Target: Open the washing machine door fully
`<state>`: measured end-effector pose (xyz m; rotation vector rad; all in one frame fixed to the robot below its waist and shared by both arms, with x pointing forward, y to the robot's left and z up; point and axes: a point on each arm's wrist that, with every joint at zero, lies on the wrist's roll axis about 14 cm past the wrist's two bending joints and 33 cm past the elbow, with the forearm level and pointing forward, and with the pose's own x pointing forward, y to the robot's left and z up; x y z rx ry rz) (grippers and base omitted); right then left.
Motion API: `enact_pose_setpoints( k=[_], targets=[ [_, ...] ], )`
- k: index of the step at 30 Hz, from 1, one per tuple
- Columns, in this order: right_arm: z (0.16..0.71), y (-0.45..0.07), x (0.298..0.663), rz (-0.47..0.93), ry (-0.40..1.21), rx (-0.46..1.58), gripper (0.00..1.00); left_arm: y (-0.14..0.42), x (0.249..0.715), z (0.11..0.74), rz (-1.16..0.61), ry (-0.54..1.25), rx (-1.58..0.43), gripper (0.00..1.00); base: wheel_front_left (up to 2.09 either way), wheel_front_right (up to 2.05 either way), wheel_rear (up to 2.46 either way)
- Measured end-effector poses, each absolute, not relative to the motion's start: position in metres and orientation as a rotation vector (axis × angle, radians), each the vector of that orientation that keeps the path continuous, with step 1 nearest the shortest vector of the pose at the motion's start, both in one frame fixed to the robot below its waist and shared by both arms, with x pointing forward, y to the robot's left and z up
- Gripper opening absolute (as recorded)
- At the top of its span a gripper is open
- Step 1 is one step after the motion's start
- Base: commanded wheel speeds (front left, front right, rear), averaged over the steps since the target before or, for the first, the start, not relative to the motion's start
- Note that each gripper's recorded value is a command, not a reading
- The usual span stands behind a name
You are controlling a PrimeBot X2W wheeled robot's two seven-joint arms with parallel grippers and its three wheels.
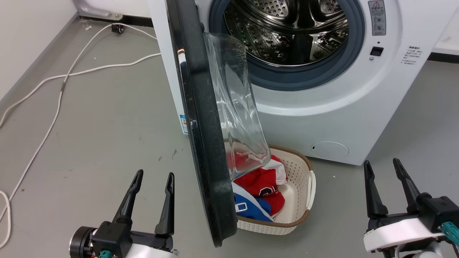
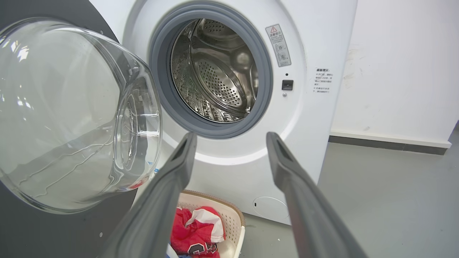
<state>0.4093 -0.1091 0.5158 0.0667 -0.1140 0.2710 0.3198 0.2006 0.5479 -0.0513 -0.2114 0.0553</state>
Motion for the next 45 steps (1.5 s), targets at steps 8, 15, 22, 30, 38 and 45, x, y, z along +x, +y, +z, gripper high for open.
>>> enact_pose_setpoints(
  k=[8, 15, 22, 30, 38, 45],
  targets=[
    [0.516, -0.109, 0.409, 0.272, -0.115, 0.064, 1.0, 0.2, 0.319, 0.549, 0.054, -0.215, -0.052, 0.39, 0.0, 0.0, 0.0],
    [0.516, -0.109, 0.409, 0.271, -0.113, 0.063, 1.0, 0.206, 0.318, 0.558, 0.07, -0.244, -0.053, 0.0, 0.0, 0.0, 0.0],
    [0.515, -0.109, 0.411, 0.267, -0.112, 0.071, 1.0, 0.226, 0.32, 0.617, 0.13, -0.428, -0.003, 0.0, 0.0, 0.0, 0.0],
    [0.511, -0.105, 0.41, 0.276, -0.097, 0.082, 1.0, 0.232, 0.315, 0.706, 0.131, -0.715, 0.038, 0.0, 0.0, 0.0, 0.0],
    [0.51, -0.107, 0.408, 0.271, -0.092, 0.095, 1.0, 0.188, 0.302, 0.757, -0.027, -0.894, 0.045, 0.0, 0.0, 0.0, 0.0],
    [0.51, -0.11, 0.407, 0.26, -0.09, 0.101, 1.0, 0.13, 0.312, 0.724, -0.239, -0.778, -0.015, 0.0, 0.0, 0.0, 0.0]
  ],
)
